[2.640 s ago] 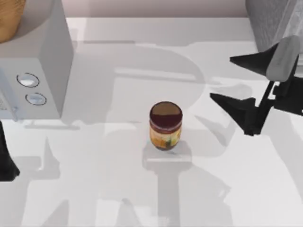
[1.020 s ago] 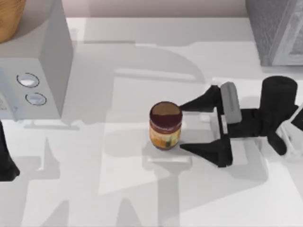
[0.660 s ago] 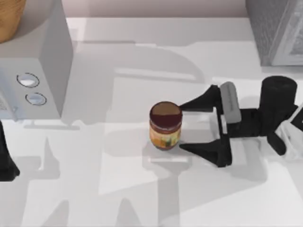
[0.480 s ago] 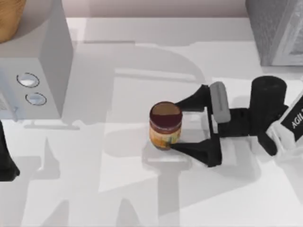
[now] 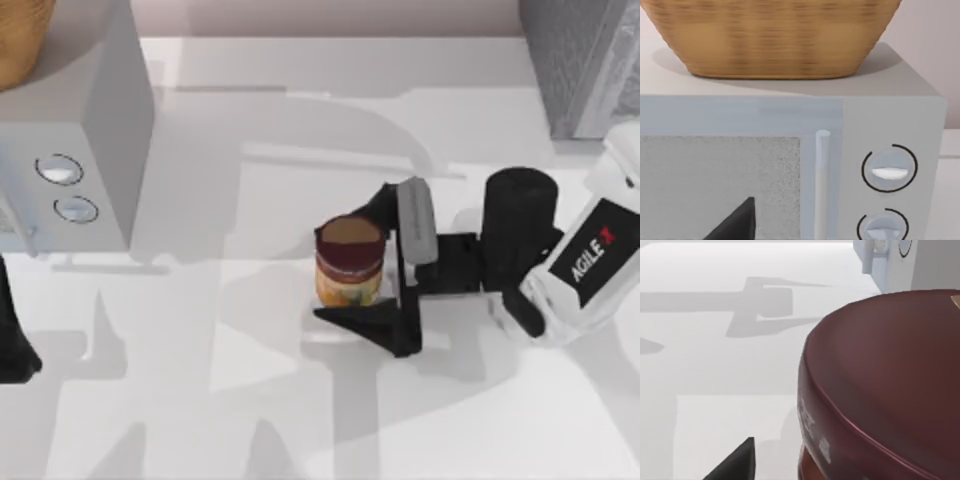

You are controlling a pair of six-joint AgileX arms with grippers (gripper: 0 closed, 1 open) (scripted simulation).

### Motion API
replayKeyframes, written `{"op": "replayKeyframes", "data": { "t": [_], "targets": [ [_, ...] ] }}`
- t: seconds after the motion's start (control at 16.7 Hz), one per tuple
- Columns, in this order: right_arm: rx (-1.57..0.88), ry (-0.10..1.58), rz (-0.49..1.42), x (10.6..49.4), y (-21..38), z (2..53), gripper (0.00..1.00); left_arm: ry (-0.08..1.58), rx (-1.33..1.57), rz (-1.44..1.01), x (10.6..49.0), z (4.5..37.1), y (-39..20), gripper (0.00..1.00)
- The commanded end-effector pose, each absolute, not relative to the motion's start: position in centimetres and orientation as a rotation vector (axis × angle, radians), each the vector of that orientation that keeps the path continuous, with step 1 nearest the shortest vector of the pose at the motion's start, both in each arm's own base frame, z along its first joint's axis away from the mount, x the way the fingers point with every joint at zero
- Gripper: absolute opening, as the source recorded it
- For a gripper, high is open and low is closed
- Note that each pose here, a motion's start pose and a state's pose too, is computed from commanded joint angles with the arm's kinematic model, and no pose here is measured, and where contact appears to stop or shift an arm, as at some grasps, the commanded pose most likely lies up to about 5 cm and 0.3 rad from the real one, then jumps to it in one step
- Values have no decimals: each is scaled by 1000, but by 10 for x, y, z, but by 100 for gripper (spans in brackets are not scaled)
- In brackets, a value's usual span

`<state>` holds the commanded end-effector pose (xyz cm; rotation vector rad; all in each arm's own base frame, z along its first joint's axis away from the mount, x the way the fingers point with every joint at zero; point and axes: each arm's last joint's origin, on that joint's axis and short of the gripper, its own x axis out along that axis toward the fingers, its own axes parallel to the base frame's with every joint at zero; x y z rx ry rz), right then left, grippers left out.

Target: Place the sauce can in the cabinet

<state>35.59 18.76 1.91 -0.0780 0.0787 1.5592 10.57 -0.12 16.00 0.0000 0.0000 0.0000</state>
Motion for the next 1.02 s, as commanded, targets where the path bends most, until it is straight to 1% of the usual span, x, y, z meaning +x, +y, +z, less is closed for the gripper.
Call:
{"op": "replayKeyframes", "data": {
  "t": [0.06,0.84,0.9,1.02],
  "targets": [
    [-78,79,1559,356,188,19,100,0,0,0,106,160,-1,100],
    [-78,79,1559,356,188,19,2,0,0,0,106,160,-1,100],
    [-78,79,1559,356,188,19,0,0,0,0,106,160,-1,100],
    [-78,79,1559,356,188,19,0,0,0,0,106,160,-1,100]
  ]
}}
